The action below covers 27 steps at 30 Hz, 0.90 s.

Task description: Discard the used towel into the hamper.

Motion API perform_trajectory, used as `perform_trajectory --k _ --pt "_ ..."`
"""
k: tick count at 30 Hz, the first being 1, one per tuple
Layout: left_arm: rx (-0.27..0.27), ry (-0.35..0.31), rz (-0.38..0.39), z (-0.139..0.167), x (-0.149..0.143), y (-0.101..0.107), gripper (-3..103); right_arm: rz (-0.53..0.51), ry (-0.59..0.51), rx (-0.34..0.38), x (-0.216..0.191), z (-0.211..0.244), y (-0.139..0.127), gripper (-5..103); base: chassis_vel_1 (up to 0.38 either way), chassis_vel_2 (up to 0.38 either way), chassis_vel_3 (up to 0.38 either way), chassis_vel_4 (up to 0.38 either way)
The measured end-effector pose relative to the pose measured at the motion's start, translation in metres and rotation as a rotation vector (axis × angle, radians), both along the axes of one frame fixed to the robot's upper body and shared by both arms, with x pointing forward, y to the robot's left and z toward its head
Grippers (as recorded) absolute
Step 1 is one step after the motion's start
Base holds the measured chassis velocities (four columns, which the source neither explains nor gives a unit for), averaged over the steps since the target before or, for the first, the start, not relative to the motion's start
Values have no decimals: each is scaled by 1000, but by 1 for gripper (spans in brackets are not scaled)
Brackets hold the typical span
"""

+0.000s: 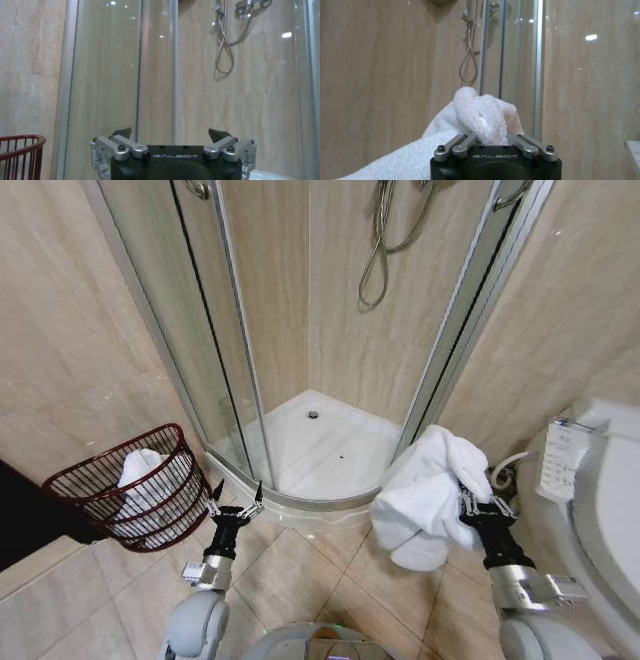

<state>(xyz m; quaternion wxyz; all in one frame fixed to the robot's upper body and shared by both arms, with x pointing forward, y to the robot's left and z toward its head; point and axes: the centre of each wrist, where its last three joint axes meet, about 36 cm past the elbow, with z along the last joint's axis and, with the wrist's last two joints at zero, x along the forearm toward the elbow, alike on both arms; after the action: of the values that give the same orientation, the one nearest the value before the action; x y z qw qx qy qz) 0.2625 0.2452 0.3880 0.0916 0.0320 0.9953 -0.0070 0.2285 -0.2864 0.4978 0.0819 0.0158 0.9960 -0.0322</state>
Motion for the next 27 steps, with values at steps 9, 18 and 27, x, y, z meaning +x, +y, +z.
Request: perform_trajectory --k 9,18,27 --pt "1 -1 -9 -1 3 1 100 16 5 -30 2 -4 11 13 10 10 12 10" --pt "9 -5 -19 -1 7 5 100 50 9 -24 7 -5 35 13 82 94 84 81" --pt "15 -3 -17 -4 9 15 100 43 28 -43 13 -1 41 13 107 100 112 101"
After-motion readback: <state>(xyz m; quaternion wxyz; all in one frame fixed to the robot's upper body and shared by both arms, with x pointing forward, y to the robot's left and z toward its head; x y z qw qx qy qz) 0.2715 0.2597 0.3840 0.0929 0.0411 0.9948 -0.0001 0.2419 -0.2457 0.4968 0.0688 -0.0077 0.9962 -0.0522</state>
